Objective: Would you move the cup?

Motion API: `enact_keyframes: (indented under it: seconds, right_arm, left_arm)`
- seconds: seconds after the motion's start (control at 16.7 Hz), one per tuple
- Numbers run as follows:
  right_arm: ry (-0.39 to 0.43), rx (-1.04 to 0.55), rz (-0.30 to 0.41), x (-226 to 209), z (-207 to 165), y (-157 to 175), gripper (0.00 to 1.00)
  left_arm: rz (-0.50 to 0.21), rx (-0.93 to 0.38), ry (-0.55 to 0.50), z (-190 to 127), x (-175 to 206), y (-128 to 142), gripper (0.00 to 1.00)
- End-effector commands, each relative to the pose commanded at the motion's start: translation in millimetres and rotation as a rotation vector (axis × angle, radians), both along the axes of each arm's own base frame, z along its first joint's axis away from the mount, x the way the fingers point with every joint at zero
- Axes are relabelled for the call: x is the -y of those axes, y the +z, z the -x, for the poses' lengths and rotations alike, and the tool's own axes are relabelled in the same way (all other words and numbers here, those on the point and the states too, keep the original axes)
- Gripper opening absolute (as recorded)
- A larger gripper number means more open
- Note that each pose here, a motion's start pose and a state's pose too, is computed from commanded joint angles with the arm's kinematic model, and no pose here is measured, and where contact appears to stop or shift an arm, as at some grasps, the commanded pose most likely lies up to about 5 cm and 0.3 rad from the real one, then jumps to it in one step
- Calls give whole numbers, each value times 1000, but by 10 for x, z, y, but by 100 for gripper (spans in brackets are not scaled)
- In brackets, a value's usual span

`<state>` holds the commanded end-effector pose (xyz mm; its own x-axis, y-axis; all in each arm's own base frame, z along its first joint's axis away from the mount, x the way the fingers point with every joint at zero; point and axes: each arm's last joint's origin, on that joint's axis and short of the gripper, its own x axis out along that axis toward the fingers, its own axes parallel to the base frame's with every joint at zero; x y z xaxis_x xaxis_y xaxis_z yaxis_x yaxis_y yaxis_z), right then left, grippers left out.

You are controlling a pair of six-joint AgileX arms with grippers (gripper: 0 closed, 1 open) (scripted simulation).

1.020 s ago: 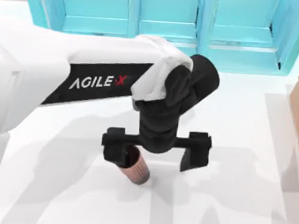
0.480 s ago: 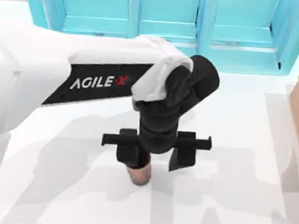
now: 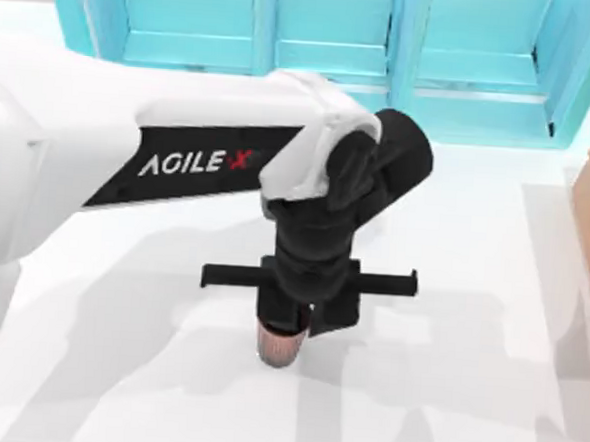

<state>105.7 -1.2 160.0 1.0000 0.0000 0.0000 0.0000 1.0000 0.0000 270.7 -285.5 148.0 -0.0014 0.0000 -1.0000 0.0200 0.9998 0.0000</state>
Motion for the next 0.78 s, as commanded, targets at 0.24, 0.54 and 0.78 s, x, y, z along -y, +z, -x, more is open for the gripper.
enact_keyframes:
  seconds: [0.24,0.54,0.78]
  right_arm:
    - [0,0,0,0,0,0,100]
    - [0,0,0,0,0,0,100]
    - [0,0,0,0,0,0,100]
  left_arm:
    - [0,0,0,0,0,0,0]
    - [5,0,-1,-70,-124,54,0]
    - [17,-9,2,-353,-805,250,0]
